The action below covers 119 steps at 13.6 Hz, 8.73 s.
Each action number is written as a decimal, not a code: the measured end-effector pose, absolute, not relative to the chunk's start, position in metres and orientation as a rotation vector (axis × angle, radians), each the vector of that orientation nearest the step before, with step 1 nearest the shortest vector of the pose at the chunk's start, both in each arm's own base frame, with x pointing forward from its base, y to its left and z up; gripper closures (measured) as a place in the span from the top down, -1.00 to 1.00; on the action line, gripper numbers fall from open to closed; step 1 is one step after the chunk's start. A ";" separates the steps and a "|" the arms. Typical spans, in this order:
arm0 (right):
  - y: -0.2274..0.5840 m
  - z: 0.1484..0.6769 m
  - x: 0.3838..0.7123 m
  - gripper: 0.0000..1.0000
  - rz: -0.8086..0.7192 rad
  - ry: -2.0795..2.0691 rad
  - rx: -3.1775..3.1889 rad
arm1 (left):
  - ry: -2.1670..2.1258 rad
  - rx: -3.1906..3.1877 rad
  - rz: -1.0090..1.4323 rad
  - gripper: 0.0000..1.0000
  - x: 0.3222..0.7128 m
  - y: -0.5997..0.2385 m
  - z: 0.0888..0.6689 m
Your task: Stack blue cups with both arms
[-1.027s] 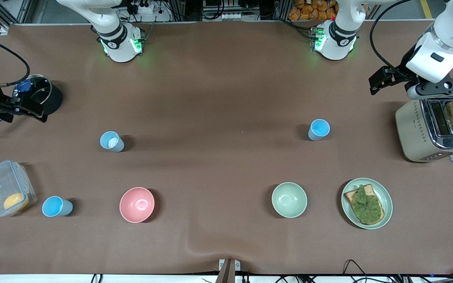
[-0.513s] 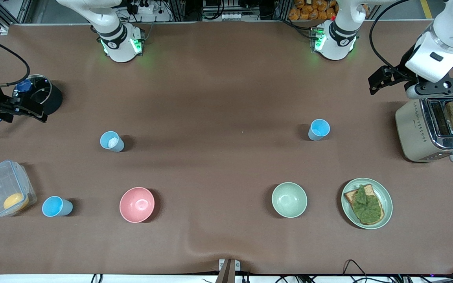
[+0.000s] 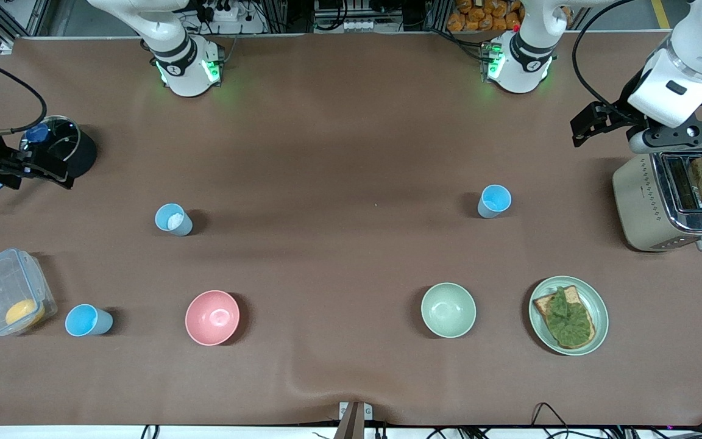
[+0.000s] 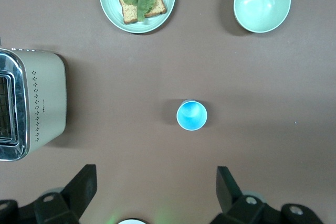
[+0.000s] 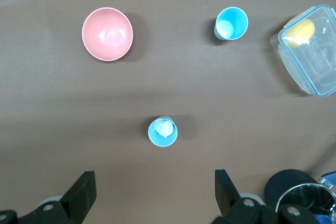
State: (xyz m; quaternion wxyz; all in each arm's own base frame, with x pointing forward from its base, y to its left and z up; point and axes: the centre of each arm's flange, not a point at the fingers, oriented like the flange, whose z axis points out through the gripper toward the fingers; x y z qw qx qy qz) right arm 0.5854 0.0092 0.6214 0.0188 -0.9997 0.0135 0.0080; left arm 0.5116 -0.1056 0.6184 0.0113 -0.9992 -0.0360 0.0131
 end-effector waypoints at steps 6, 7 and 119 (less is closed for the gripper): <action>0.011 0.608 0.588 1.00 0.027 0.037 -3.102 | -0.116 -3.117 0.041 1.00 0.512 -0.104 0.619; 0.011 0.603 0.591 1.00 0.004 0.037 -3.102 | -0.115 -3.117 0.041 1.00 0.512 -0.105 0.619; 0.207 0.504 0.604 1.00 0.028 0.227 -3.155 | -0.047 -3.114 0.190 1.00 0.581 -0.138 0.492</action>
